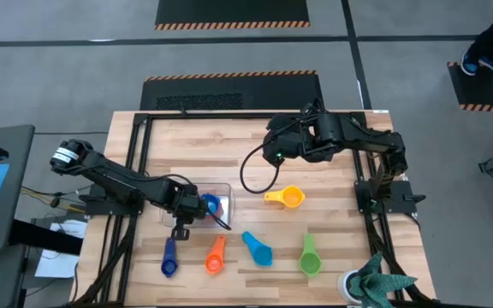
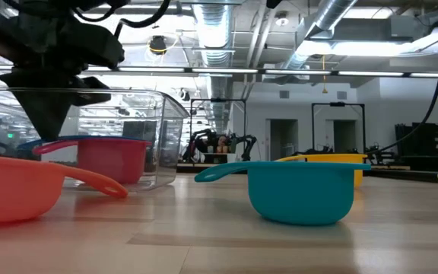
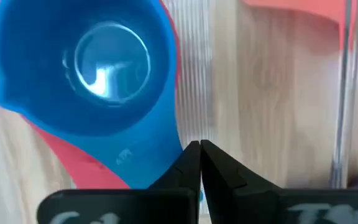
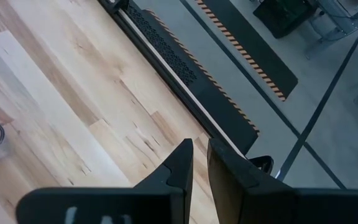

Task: Nest measuring cups in basket
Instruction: Stack the blue measuring cup on top the red measuring cup in the transparent bin, then stack the yellow measuring cup on top of the blue measuring cup in the transparent bin

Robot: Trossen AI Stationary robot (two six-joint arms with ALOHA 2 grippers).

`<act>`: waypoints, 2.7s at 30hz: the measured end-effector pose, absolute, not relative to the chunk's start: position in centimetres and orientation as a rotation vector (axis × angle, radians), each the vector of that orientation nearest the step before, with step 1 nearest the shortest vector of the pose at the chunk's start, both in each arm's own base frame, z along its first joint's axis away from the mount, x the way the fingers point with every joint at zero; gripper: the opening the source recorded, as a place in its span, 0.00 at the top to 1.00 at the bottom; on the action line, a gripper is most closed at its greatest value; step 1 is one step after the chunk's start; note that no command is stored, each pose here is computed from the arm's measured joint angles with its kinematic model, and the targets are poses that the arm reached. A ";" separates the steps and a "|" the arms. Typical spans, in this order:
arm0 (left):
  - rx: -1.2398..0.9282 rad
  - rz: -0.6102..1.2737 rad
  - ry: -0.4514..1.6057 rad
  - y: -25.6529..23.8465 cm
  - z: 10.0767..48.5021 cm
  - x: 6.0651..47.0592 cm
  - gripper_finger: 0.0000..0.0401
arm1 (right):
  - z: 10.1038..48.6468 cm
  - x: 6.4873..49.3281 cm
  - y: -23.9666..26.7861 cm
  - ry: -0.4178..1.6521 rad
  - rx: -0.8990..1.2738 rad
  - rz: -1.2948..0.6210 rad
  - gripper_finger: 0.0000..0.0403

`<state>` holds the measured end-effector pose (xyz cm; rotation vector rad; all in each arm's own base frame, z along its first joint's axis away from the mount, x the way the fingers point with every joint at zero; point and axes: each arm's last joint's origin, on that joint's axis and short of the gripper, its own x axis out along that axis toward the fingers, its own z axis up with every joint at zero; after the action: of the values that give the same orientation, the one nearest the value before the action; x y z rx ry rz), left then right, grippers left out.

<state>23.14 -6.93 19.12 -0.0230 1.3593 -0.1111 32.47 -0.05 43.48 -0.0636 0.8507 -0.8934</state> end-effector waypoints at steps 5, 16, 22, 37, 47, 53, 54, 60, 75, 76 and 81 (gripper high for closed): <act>-0.007 -0.088 1.378 -6.8 19.1 22.9 1.00 | 43.5 32.5 -0.1 0.851 -0.064 -0.893 0.83; 0.029 0.030 1.436 -6.3 19.0 22.2 1.00 | 43.5 32.5 0.0 0.850 -0.063 -0.892 0.83; 0.040 0.038 1.469 -6.3 19.6 22.1 1.00 | 43.5 32.5 0.0 0.851 -0.062 -0.889 0.83; 0.168 0.158 1.336 -3.9 31.7 16.1 1.00 | 40.1 33.0 1.6 1.078 -0.121 -0.681 0.83; -0.053 0.421 0.971 -1.5 32.0 9.9 1.00 | 33.8 23.6 0.5 1.096 0.207 -0.970 0.83; 0.060 0.549 0.827 -0.6 32.1 11.4 1.00 | 28.1 20.6 0.3 0.897 0.518 -0.861 0.83; 0.059 0.556 0.801 -0.4 32.1 11.7 1.00 | 27.0 20.4 0.2 0.881 0.545 -0.851 0.83; -0.020 0.590 0.662 1.4 33.2 13.7 1.00 | 21.9 20.8 -1.7 0.904 0.646 -0.767 0.81; -0.143 0.515 0.775 3.9 31.1 18.3 1.00 | 18.5 23.3 -3.7 1.075 0.618 -0.573 0.47; -0.142 0.516 0.783 3.9 30.9 18.6 1.00 | 18.2 23.4 -3.4 1.096 0.604 -0.549 0.45; -0.139 0.518 0.826 4.2 29.7 20.3 1.00 | 16.8 24.1 -2.1 1.184 0.572 -0.478 0.42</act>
<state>20.32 4.22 29.74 -0.1390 0.8265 0.5179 24.08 -2.09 16.79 0.5719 1.1845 -0.4777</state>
